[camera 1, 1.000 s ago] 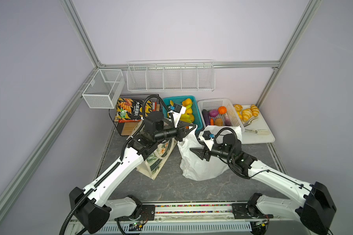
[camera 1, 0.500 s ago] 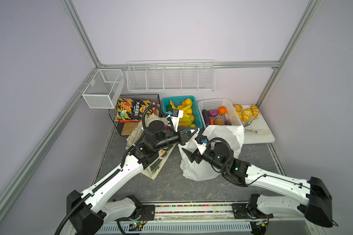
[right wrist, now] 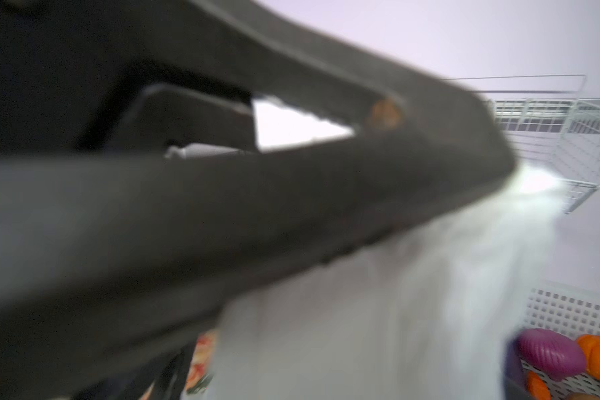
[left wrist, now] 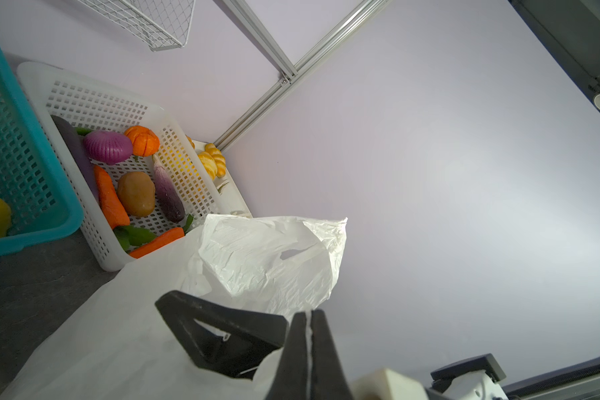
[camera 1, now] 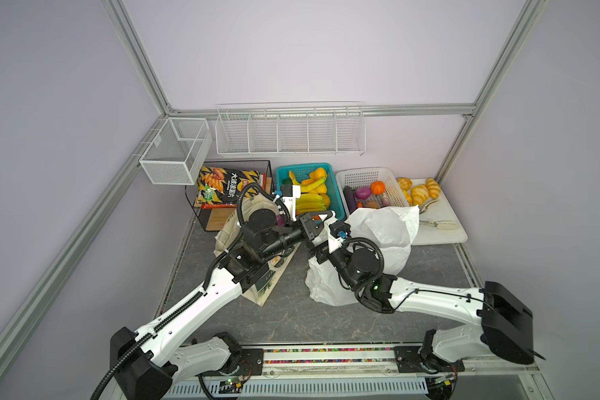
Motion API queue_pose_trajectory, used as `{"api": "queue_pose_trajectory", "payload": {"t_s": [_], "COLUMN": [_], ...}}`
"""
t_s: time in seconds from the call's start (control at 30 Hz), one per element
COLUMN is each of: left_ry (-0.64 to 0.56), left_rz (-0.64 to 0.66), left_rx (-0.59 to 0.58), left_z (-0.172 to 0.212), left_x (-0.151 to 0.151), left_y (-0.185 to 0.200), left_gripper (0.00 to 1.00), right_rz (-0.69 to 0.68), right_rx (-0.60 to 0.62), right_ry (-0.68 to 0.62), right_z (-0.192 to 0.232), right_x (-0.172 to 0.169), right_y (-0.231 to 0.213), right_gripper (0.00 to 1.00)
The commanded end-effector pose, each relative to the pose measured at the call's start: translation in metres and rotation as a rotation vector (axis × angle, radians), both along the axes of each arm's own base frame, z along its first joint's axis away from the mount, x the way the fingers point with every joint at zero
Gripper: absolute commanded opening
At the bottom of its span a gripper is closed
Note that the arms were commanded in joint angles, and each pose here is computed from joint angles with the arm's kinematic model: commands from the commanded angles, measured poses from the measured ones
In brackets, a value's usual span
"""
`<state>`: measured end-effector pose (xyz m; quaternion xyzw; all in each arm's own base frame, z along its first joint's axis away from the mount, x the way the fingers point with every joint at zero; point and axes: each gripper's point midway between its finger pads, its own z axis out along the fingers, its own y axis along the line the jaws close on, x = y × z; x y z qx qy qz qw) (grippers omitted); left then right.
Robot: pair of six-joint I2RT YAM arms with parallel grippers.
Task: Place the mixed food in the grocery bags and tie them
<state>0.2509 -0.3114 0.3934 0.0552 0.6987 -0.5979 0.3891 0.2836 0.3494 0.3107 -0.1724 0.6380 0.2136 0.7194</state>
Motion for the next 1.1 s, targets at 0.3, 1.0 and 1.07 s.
{"api": "queue_pose_trajectory", "payload": {"t_s": [0.3, 1.0, 1.07], "left_ry": [-0.005, 0.017, 0.003], "left_rz": [0.013, 0.034, 0.028], "left_rx": [-0.041, -0.069, -0.054], "left_z": [0.019, 0.022, 0.023], "left_x": [-0.004, 0.005, 0.006], "left_y": [0.006, 0.016, 0.016], "left_gripper": [0.0, 0.0, 0.0], "right_rz": [-0.109, -0.065, -0.043], "right_rx": [-0.091, -0.075, -0.092], "right_ry": [-0.009, 0.05, 0.063], "right_z": [-0.06, -0.075, -0.079], "right_x": [0.001, 0.014, 0.01], "right_y": [-0.031, -0.032, -0.034], "right_gripper": [0.7, 0.59, 0.57]}}
